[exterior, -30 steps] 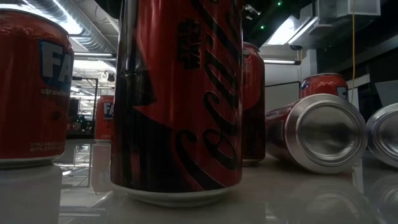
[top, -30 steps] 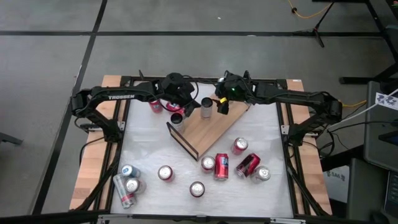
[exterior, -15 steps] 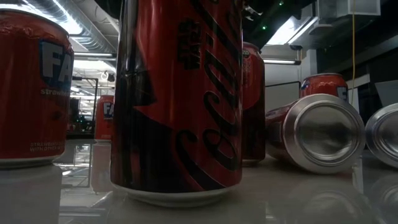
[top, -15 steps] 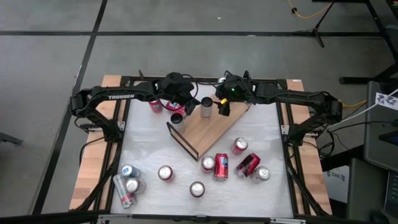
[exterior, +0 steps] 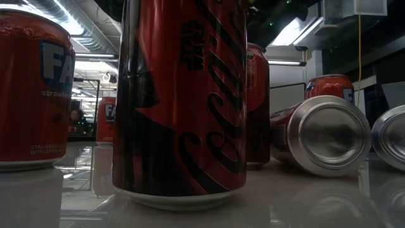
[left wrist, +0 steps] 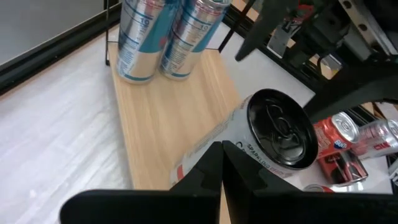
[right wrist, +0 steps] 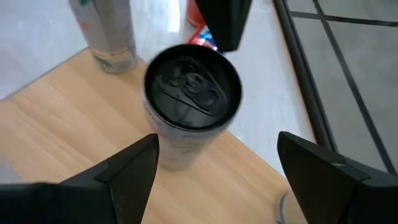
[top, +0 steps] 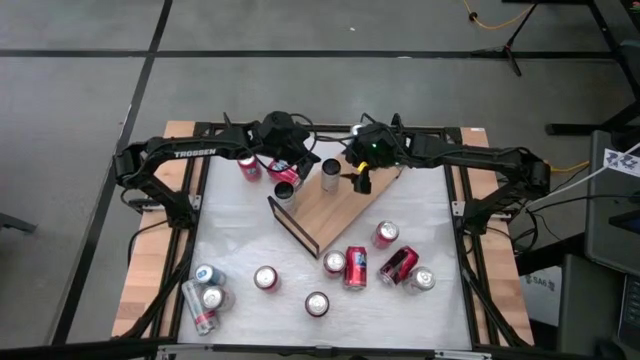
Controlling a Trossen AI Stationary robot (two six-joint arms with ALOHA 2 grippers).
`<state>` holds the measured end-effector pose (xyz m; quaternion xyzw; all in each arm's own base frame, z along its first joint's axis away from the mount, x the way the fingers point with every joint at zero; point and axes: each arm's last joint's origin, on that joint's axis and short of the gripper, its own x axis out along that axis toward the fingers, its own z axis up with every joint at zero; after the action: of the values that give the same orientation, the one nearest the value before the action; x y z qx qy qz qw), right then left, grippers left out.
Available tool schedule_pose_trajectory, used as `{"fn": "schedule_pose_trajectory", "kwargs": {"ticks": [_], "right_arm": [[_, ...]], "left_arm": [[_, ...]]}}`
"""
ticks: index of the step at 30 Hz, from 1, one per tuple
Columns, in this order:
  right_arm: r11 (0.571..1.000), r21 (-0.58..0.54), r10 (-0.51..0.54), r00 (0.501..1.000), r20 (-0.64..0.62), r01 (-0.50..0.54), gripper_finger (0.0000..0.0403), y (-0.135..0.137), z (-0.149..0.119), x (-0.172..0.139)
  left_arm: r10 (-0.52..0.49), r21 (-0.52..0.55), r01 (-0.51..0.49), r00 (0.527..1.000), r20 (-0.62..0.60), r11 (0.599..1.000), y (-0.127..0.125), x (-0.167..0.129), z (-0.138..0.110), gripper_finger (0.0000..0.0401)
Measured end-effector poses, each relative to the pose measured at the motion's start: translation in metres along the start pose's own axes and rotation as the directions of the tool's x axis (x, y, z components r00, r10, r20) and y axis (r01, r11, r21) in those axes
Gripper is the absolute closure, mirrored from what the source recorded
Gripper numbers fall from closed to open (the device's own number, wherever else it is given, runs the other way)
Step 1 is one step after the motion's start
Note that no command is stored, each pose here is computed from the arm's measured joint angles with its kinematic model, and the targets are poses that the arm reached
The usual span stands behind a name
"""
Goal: Place canned beverage on shelf
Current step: Put the white pink soda can on the shelf aligned with the other white pink soda can
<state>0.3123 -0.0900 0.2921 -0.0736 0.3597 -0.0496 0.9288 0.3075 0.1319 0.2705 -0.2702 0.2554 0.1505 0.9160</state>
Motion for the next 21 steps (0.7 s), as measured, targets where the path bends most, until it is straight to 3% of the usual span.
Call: {"fn": "schedule_pose_trajectory", "kwargs": {"ticks": [21], "right_arm": [[0.997, -0.017, 0.073, 0.993, 0.091, -0.072, 0.0081, 0.0005, 0.0069, -0.0029]], "left_arm": [[-0.003, 0.059, 0.003, 1.0, -0.002, 0.998, -0.0001, 0.0, -0.0001, 0.0401]]}}
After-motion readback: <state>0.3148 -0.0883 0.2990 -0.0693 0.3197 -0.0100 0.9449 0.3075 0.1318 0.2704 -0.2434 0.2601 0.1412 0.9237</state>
